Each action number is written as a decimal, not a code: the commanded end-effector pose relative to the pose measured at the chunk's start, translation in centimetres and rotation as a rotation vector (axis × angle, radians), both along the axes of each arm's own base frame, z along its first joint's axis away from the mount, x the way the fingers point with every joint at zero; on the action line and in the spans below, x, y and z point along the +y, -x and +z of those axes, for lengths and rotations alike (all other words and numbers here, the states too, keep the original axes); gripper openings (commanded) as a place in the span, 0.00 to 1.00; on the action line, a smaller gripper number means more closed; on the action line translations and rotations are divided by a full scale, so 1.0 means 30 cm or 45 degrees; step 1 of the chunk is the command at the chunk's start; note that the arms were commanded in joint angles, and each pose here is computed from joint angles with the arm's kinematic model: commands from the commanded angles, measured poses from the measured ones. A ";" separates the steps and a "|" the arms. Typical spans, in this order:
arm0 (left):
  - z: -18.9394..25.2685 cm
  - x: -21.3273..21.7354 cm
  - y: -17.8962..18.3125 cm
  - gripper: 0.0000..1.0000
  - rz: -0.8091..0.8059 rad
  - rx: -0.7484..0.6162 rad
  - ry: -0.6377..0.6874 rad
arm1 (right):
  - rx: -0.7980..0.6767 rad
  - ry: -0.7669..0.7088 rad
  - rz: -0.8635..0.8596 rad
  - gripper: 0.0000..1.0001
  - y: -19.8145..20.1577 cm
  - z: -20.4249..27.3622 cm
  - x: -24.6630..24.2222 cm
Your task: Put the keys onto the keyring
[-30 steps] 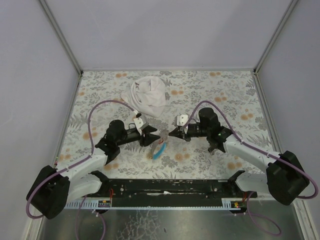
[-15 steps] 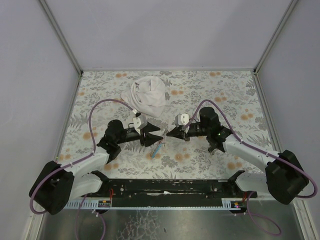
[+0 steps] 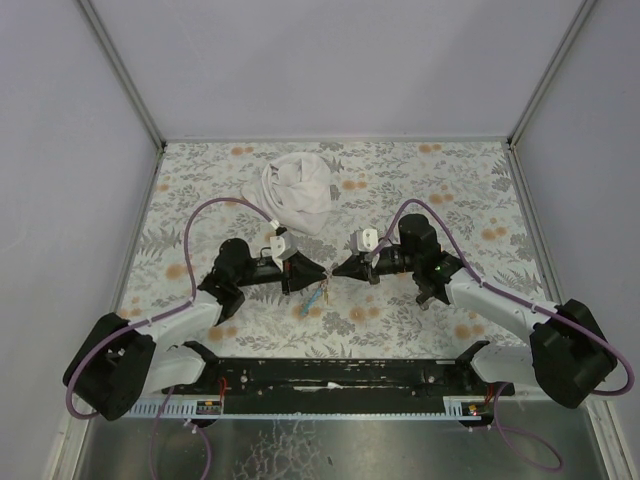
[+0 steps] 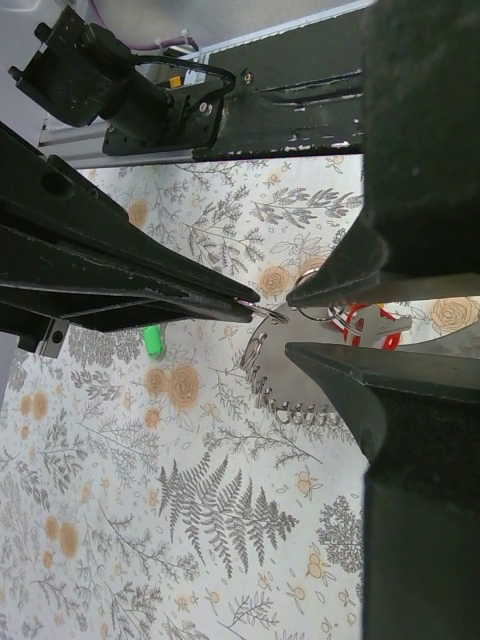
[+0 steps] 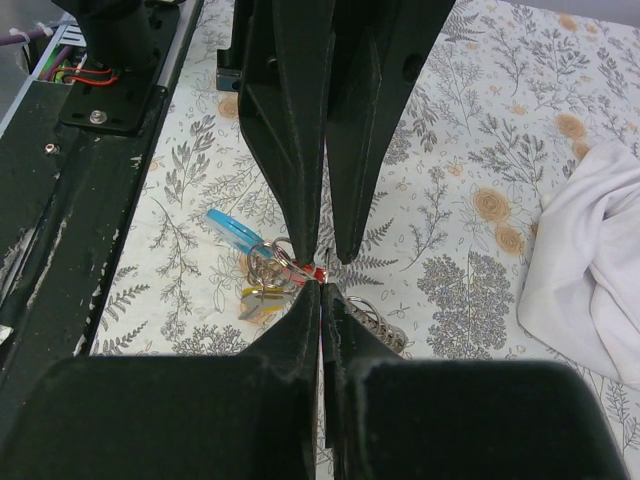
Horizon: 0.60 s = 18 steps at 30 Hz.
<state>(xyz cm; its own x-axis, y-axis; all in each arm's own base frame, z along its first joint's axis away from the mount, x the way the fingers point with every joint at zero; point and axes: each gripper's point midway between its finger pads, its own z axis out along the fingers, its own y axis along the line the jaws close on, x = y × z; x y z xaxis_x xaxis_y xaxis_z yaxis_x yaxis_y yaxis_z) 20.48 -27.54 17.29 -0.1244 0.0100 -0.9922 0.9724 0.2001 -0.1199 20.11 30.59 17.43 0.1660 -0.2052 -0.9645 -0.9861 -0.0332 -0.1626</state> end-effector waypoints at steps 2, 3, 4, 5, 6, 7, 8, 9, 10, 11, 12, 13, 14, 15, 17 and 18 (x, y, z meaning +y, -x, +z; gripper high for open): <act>0.079 -0.017 -0.008 0.19 -0.048 -0.094 0.069 | -0.059 -0.070 0.042 0.00 -0.010 0.072 0.022; 0.080 -0.018 -0.007 0.19 -0.052 -0.093 0.071 | -0.058 -0.068 0.043 0.00 -0.010 0.070 0.022; 0.081 -0.019 -0.006 0.19 -0.057 -0.091 0.072 | -0.057 -0.068 0.044 0.00 -0.010 0.070 0.023; 0.084 -0.020 -0.003 0.19 -0.064 -0.091 0.075 | -0.053 -0.066 0.047 0.00 -0.009 0.066 0.023; 0.083 -0.022 -0.003 0.19 -0.069 -0.088 0.074 | -0.050 -0.065 0.048 0.00 -0.009 0.065 0.023; 0.085 -0.023 -0.002 0.18 -0.075 -0.088 0.075 | -0.048 -0.065 0.049 0.00 -0.008 0.064 0.024; 0.083 -0.024 -0.002 0.17 -0.078 -0.086 0.073 | -0.046 -0.064 0.050 0.00 -0.009 0.063 0.024; 0.081 -0.024 -0.002 0.17 -0.080 -0.084 0.072 | -0.047 -0.065 0.049 0.00 -0.008 0.064 0.024; 0.079 -0.025 -0.001 0.16 -0.083 -0.081 0.070 | -0.048 -0.065 0.050 0.00 -0.009 0.065 0.024; 0.078 -0.026 -0.002 0.16 -0.085 -0.080 0.069 | -0.047 -0.065 0.050 0.00 -0.008 0.065 0.024; 0.076 -0.028 -0.003 0.15 -0.087 -0.076 0.066 | -0.049 -0.067 0.051 0.00 -0.008 0.067 0.024; 0.075 -0.030 -0.002 0.15 -0.094 -0.073 0.065 | -0.050 -0.068 0.053 0.00 -0.007 0.069 0.024; 0.075 -0.030 -0.002 0.14 -0.099 -0.070 0.064 | -0.052 -0.070 0.055 0.00 -0.006 0.071 0.025; 0.073 -0.032 -0.001 0.14 -0.104 -0.069 0.062 | -0.047 -0.070 0.056 0.00 -0.005 0.070 0.025; 0.067 -0.032 -0.002 0.14 -0.106 -0.061 0.055 | -0.046 -0.071 0.056 0.00 -0.005 0.070 0.025; 0.067 -0.033 -0.003 0.14 -0.107 -0.061 0.054 | -0.044 -0.071 0.057 0.00 -0.004 0.069 0.025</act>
